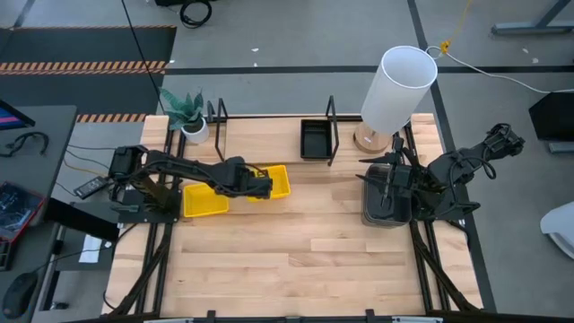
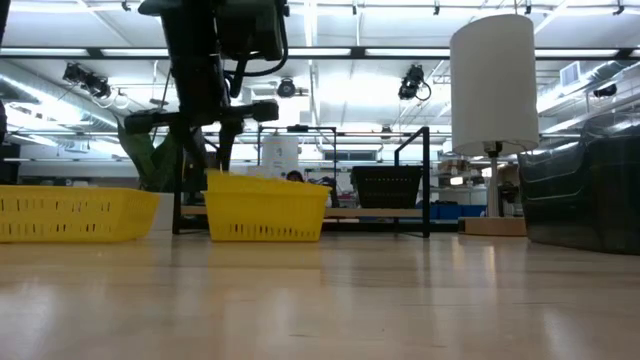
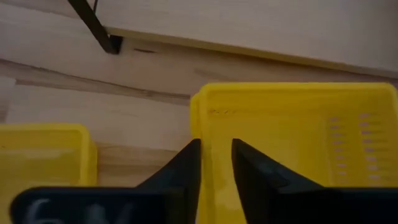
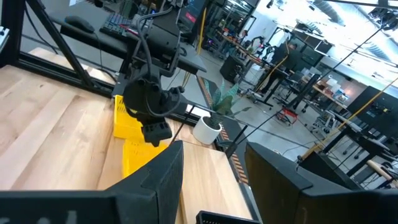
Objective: Stack baskets on shelf by color
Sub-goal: Stack the bottom yellow bin on the top right yellow bin, then stack the left yellow bin on the yellow bin
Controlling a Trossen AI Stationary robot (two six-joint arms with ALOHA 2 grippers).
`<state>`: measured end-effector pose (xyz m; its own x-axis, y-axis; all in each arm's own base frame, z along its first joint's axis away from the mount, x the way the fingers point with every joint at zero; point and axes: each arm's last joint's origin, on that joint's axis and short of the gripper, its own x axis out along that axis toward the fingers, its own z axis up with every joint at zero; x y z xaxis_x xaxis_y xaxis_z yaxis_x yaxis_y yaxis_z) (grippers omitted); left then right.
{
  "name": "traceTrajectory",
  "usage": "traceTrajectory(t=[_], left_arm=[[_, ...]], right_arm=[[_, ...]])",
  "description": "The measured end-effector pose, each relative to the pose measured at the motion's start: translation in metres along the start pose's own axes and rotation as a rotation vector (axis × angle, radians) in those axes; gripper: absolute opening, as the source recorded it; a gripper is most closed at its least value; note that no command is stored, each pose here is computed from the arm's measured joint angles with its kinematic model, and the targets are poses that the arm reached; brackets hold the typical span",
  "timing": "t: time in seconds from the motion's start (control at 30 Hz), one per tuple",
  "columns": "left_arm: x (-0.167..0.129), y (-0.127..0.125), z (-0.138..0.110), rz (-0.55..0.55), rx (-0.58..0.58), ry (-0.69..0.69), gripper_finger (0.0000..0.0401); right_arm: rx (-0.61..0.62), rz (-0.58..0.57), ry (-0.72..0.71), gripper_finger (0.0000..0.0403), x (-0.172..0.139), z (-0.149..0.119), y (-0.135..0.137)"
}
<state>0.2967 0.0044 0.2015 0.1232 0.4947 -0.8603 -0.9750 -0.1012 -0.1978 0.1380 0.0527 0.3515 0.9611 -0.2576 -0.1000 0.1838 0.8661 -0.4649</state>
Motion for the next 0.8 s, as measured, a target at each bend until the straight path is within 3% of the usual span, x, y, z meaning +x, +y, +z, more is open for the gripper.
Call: traceTrajectory(t=[0.27, 0.4, 0.63, 0.8], left_arm=[[-0.003, 0.001, 0.004, 0.002, 0.130, 0.067, 0.0197], [-0.008, 0.009, 0.005, 0.054, 0.176, 0.138, 0.0232], [-0.017, 0.030, 0.001, 0.239, 0.171, 0.206, 0.0245], [-0.018, 0.030, -0.003, 0.234, 0.125, 0.202, 0.0231]], right_arm=[[0.000, 0.000, 0.000, 0.0176, 0.000, 0.000, 0.000], [-0.002, 0.001, 0.001, 0.0176, 0.000, 0.000, 0.000], [-0.002, 0.003, 0.001, 0.0176, 0.000, 0.000, 0.000], [-0.002, 0.003, 0.001, 0.0176, 0.000, 0.000, 0.000]])
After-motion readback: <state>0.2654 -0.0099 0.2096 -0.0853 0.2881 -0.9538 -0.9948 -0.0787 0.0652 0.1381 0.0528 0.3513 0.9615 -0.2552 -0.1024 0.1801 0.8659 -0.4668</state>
